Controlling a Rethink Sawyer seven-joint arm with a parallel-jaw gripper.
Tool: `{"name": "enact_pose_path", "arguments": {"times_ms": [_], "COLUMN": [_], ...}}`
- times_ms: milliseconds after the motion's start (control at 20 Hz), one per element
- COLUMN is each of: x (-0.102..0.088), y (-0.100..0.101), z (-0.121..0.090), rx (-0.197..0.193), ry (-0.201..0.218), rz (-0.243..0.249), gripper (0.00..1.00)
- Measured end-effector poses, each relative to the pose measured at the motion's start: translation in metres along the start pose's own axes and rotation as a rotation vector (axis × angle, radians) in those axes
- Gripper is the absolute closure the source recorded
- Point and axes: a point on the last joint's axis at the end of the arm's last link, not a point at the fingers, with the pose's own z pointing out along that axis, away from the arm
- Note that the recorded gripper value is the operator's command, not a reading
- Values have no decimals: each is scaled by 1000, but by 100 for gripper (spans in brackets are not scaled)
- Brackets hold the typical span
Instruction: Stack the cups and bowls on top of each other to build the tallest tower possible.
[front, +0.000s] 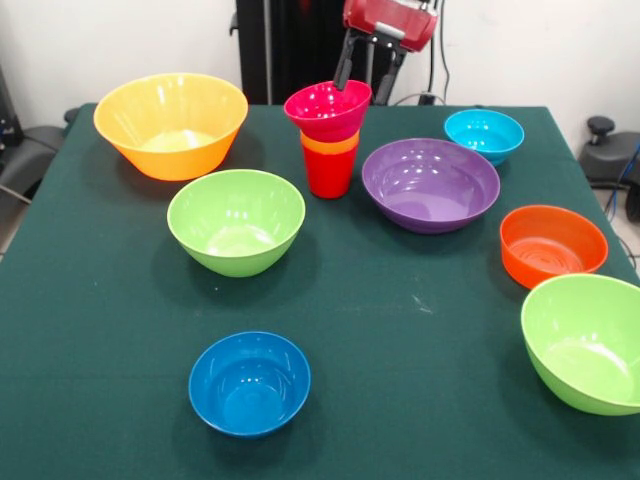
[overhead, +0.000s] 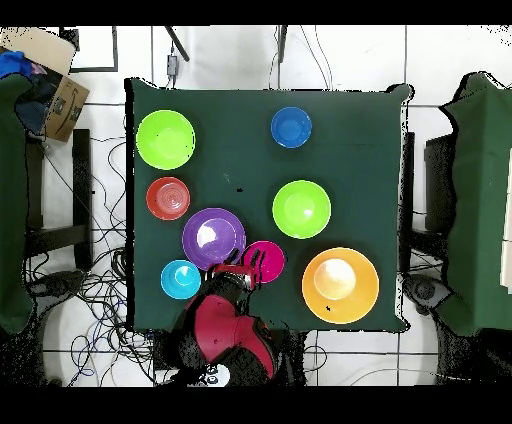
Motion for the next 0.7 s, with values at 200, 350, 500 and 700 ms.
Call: {"name": "enact_pose_path", "arguments": {"times_ms": [200, 350, 500, 700], "x": [-4, -4, -7, -13], "y": [-1, -1, -2, -4], "z": [-2, -2, -3, -3], "rx": [0, 0, -1, -8], "ry": [-9, -9, -15, -23], "rz": [8, 8, 15, 34], "gripper": [0, 0, 0, 0]}}
